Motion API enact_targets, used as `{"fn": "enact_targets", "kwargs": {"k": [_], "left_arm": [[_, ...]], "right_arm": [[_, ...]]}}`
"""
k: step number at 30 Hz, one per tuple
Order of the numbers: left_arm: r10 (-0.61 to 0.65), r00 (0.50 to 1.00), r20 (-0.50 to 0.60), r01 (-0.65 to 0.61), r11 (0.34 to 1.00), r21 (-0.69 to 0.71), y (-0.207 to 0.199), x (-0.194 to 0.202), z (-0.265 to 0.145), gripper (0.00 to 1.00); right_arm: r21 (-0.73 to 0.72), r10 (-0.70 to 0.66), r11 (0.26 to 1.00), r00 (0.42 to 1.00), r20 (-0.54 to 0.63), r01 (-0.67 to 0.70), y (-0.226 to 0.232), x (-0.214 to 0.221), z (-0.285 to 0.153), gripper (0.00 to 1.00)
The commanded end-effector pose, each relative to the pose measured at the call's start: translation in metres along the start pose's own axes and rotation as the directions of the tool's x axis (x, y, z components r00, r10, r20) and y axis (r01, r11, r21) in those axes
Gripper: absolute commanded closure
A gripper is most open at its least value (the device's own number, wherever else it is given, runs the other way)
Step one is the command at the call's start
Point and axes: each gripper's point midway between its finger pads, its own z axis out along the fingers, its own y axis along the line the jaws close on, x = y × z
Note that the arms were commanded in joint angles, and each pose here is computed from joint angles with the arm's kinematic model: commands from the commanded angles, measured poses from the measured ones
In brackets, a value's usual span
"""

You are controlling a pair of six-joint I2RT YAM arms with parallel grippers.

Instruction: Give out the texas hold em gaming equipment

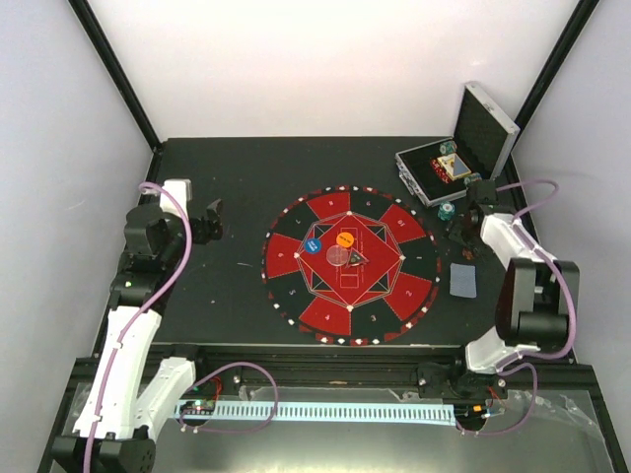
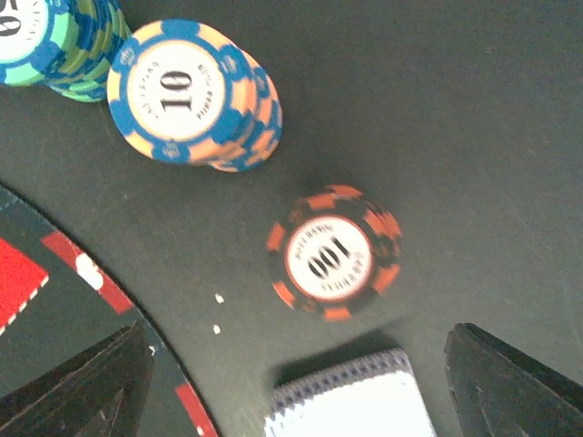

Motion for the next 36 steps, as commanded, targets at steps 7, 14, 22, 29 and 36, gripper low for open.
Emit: {"fn": "enact_targets", "kwargs": {"k": [7, 14, 22, 29, 36], "left_arm": [[0.033, 0.999, 0.028, -0.032, 0.999, -0.025, 0.003, -0.005, -0.005, 0.01], [0.03, 0.999, 0.022, -0.029, 1.0, -0.007, 0.0, -0.004, -0.003, 0.01], [0.031, 1.0, 0.002, -0.031, 0.999, -0.015, 0.002, 0.0, 0.0, 0.01], [0.028, 1.0, -0.009, -0.028, 1.0, -0.01, 0.001, 0.002, 0.002, 0.01], [0.025, 1.0, -0.013, -0.025, 1.0, -0.002, 0.0, 0.003, 0.003, 0.01]], "right_arm": [[-0.05, -0.104, 0.993, 0.995, -0.011, 0.103, 0.026, -0.027, 0.01, 0.18], [-0.23, -0.411, 0.889, 0.911, -0.021, 0.396, 0.126, 0.02, -0.017, 0.18], [-0.373, -0.647, 0.697, 0.761, 0.04, 0.613, 0.258, 0.087, -0.039, 0.16], [-0.356, -0.755, 0.594, 0.652, 0.061, 0.721, 0.296, 0.123, -0.043, 0.15], [-0.342, -0.809, 0.542, 0.587, 0.038, 0.768, 0.3, 0.155, -0.032, 0.23]]}}
